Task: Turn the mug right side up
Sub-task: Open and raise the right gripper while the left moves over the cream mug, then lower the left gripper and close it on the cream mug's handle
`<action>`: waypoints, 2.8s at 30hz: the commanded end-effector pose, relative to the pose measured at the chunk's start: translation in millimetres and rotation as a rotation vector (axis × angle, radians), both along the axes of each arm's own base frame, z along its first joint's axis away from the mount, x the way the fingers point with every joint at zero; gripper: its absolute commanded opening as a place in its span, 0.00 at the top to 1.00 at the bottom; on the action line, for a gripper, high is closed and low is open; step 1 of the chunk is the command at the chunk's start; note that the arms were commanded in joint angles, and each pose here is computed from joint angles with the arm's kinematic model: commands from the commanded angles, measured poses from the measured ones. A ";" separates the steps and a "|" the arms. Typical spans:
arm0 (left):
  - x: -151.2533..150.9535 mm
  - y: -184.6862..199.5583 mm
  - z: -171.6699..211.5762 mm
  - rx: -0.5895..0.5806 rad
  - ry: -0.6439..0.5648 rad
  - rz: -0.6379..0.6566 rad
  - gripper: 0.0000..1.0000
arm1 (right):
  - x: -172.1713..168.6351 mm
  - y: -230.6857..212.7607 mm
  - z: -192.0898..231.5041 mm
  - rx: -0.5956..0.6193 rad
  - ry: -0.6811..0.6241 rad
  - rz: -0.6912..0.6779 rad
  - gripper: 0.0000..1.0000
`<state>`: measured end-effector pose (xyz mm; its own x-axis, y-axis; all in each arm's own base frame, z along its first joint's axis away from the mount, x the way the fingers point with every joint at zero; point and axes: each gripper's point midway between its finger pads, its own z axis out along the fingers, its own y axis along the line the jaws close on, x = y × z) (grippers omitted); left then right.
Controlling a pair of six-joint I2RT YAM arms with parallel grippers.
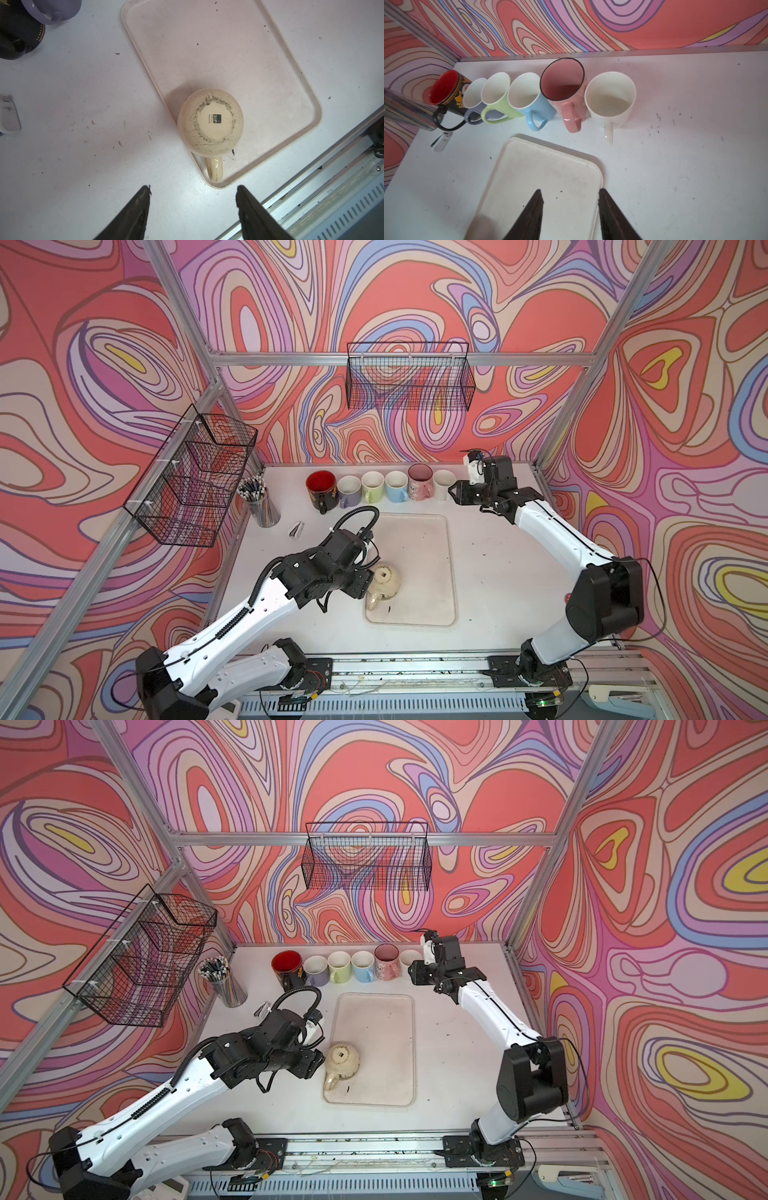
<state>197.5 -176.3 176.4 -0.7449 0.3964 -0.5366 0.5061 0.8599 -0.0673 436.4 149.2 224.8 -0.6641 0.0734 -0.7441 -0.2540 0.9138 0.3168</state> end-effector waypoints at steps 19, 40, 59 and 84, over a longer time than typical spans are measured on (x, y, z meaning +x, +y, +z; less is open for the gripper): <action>-24.6 -2.6 -79.3 0.153 0.164 0.095 0.45 | -97.0 24.4 -17.8 0.351 -0.058 0.069 0.54; -16.9 -29.5 -106.1 0.190 0.209 0.080 0.51 | -93.3 30.4 -47.5 0.348 -0.024 0.095 0.53; -8.5 -41.1 -113.5 0.210 0.215 0.066 0.80 | -92.2 30.5 -56.5 0.334 -0.013 0.097 0.53; 15.9 -69.8 -50.4 0.076 0.067 0.002 1.00 | -104.3 40.2 -51.2 0.411 -0.009 0.157 0.45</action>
<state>198.3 -230.6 85.6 -0.8296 0.4539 -0.3252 0.4810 0.8767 -0.0034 335.5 186.9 160.6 -0.7097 0.2570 -0.6560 -0.3451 0.6849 0.6417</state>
